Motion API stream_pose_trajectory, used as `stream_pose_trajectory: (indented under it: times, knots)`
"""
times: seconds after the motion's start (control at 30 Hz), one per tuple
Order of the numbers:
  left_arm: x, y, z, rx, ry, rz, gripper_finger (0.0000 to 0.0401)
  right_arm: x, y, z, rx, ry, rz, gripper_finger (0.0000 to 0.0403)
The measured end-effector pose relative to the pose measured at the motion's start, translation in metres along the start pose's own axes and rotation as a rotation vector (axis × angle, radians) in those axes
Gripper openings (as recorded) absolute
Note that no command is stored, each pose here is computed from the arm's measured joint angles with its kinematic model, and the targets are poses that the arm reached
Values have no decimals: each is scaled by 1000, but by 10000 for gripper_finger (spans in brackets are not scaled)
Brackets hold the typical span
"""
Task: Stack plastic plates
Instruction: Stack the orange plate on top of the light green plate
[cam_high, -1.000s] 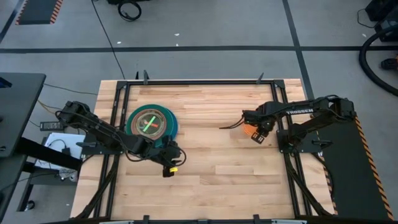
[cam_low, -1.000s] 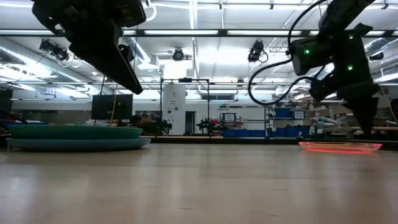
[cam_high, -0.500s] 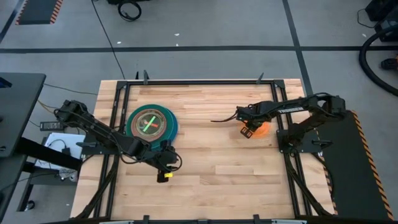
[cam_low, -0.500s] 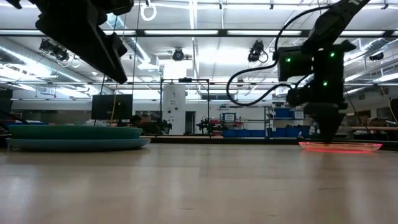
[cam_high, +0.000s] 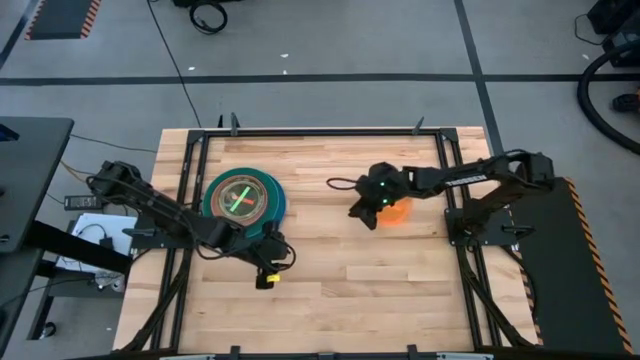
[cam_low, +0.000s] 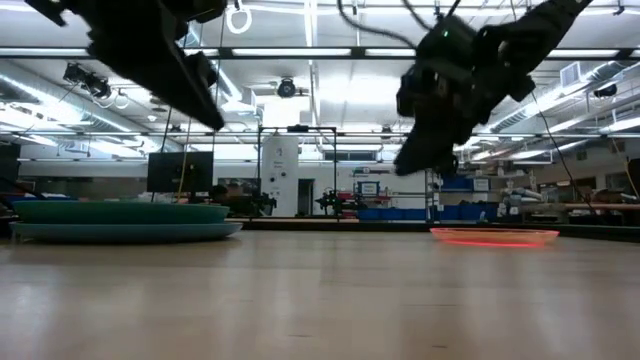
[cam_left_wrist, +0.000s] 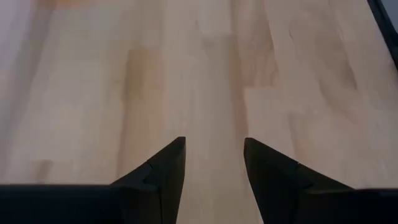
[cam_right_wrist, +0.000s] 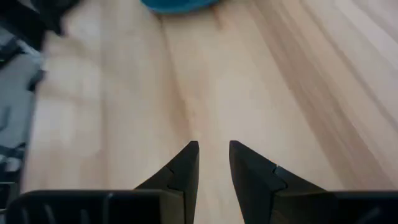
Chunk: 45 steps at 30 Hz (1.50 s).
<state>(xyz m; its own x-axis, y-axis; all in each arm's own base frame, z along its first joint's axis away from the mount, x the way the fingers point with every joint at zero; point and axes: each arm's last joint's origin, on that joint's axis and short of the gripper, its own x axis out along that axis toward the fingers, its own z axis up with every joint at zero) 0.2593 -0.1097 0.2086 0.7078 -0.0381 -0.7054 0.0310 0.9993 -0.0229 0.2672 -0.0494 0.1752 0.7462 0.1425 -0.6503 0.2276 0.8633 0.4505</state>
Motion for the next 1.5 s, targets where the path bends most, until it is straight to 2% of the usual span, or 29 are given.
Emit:
stream_pose_trajectory:
  times: [0.07,0.13,0.27,0.4,0.53,0.8,0.93,1.07,1.2,1.33,1.43,1.5]
  knots:
    - [2,3,4,21,-35,24,172,-9,6,3,-17,-32,30,100]
    - [7,5,8,43,-80,63,172,-20,8,2,-23,-28,-9,100]
    - [28,11,12,108,-122,99,172,-37,-1,-14,37,67,-303,100]
    - [47,24,17,89,-161,135,172,-50,-11,-32,101,163,-620,100]
    - [56,38,18,54,-163,167,172,-57,-19,-45,147,255,-823,100]
    - [68,37,37,103,-49,156,172,-53,-27,-60,237,385,-981,100]
    - [64,34,44,137,71,165,172,-50,-32,-68,265,484,-1047,100]
    - [55,26,47,163,167,162,172,-44,-33,-73,268,527,-1069,100]
    - [51,17,48,194,177,145,172,-34,-36,-72,249,529,-1032,100]
    - [50,12,46,215,181,136,172,-15,-29,-62,165,432,-834,100]
    - [50,13,47,211,173,137,172,-4,-12,-47,73,299,-601,100]
    - [54,14,49,204,159,142,172,-4,-3,-42,28,270,-479,100]
